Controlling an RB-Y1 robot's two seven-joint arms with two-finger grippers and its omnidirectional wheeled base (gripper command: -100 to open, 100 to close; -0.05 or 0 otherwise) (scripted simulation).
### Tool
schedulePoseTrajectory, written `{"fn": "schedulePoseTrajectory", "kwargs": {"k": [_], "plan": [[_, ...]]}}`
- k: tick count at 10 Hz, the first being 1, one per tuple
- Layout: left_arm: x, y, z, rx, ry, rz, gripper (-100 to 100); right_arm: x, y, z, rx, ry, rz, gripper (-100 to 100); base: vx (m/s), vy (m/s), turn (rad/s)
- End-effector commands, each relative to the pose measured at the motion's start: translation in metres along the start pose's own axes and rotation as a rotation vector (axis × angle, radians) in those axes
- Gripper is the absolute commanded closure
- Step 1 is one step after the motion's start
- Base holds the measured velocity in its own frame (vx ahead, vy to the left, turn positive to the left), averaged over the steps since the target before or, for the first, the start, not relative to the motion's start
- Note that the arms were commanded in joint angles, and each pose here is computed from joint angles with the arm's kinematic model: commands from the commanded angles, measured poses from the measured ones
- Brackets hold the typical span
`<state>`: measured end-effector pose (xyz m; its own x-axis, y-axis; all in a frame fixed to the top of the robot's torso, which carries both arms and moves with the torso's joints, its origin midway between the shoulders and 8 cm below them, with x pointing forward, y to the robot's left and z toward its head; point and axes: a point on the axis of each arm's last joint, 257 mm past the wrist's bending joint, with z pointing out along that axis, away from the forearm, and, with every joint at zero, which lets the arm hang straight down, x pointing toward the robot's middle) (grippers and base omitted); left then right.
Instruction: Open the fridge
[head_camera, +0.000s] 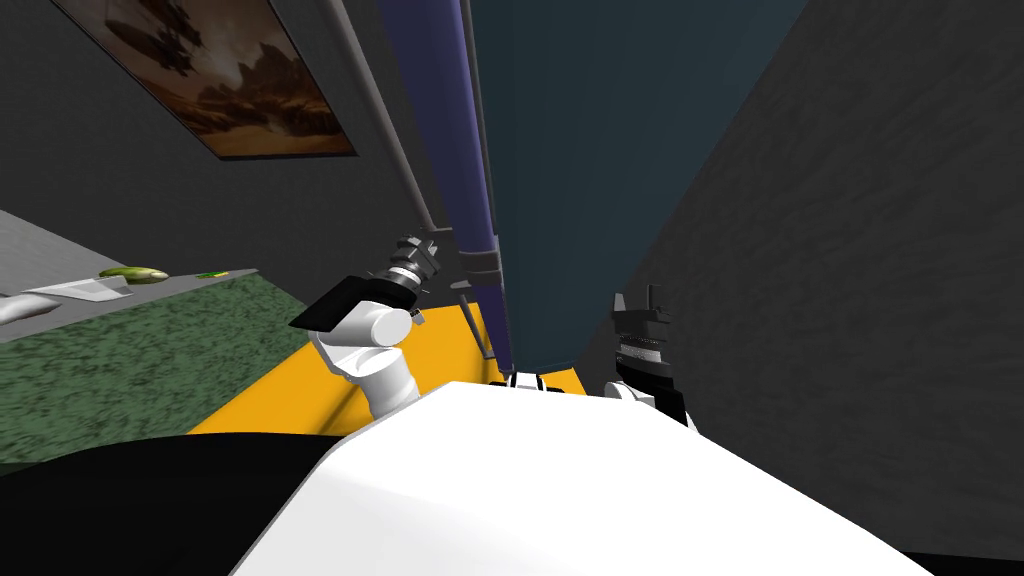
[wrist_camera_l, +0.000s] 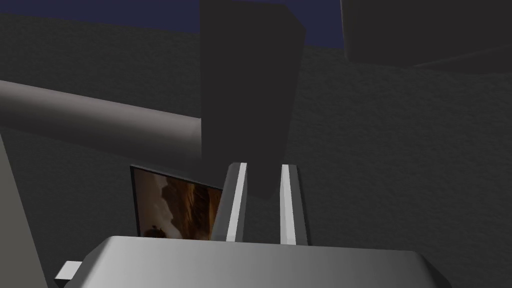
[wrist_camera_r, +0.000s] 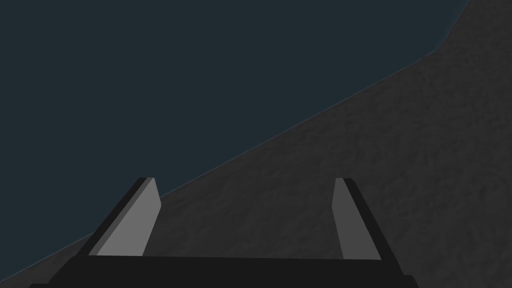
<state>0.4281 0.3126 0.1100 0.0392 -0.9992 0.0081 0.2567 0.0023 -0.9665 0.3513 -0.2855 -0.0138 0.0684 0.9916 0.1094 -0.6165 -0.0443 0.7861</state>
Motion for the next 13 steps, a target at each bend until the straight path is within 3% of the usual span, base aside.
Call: {"fn": "schedulePoseTrajectory", "kwargs": {"k": [1, 4, 6, 13], "plan": [[-0.006, 0.016, 0.007, -0.035, -0.009, -0.01, -100, 0.0, 0.0, 0.0, 0.0, 0.0, 0.0, 0, -0.016, -0.011, 0.015], [-0.023, 0.045, 0.018, -0.112, -0.034, -0.031, -100, 0.0, 0.0, 0.0, 0.0, 0.0, 0.0, 0, 0.004, -0.022, 0.017], [-0.033, 0.052, 0.022, -0.141, -0.047, -0.036, -100, 0.0, 0.0, 0.0, 0.0, 0.0, 0.0, 0, 0.014, -0.059, 0.021], [-0.051, 0.039, 0.02, -0.17, -0.07, -0.028, -100, 0.0, 0.0, 0.0, 0.0, 0.0, 0.0, 0, 0.012, -0.057, 0.019]]}}
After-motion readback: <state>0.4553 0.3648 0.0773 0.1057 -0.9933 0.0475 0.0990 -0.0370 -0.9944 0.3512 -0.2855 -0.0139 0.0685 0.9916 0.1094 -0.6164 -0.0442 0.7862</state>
